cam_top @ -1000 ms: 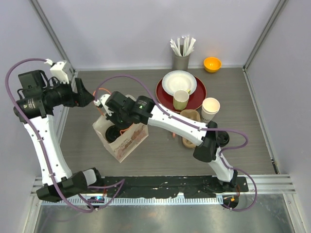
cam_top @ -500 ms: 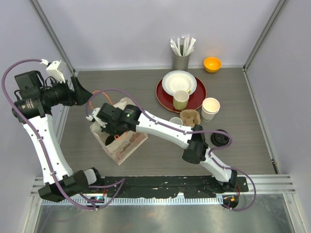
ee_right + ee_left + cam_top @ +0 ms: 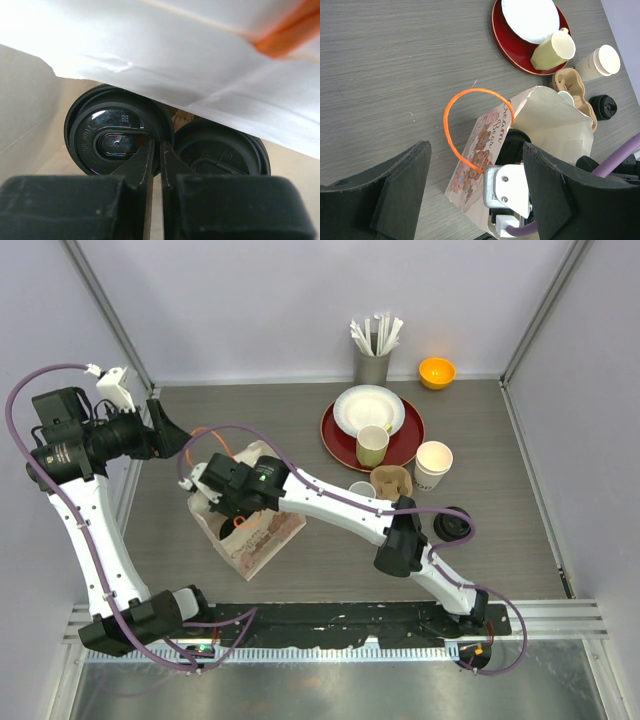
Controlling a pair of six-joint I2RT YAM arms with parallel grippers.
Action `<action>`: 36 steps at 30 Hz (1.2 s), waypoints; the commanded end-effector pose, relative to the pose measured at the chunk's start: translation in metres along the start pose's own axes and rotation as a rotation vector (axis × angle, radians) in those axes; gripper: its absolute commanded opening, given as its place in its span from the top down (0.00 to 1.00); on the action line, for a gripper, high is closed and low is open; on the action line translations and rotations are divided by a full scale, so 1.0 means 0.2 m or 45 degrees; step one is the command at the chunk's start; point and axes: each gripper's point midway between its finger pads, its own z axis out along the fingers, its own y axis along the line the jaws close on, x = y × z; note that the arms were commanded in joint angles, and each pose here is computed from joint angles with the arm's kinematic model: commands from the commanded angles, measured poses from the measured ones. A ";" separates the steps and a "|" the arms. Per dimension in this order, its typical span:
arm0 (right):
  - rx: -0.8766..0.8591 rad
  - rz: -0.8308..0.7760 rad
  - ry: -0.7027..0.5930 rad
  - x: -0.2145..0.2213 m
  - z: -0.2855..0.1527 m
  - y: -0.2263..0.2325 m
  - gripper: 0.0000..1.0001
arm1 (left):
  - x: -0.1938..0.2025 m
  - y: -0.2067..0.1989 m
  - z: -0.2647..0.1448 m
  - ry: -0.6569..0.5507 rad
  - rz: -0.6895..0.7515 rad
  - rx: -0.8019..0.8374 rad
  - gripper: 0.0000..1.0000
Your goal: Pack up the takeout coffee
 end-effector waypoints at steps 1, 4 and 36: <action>0.013 -0.005 -0.068 -0.06 -0.10 -0.01 0.84 | -0.01 -0.02 0.00 -0.020 0.033 0.036 0.22; 0.011 0.018 -0.140 -0.12 -0.17 -0.01 0.73 | 0.00 -0.02 0.00 -0.011 0.033 0.042 0.22; 0.321 0.174 -0.859 -0.53 -0.94 -0.30 0.20 | 0.07 0.02 0.05 0.065 -0.002 0.075 0.21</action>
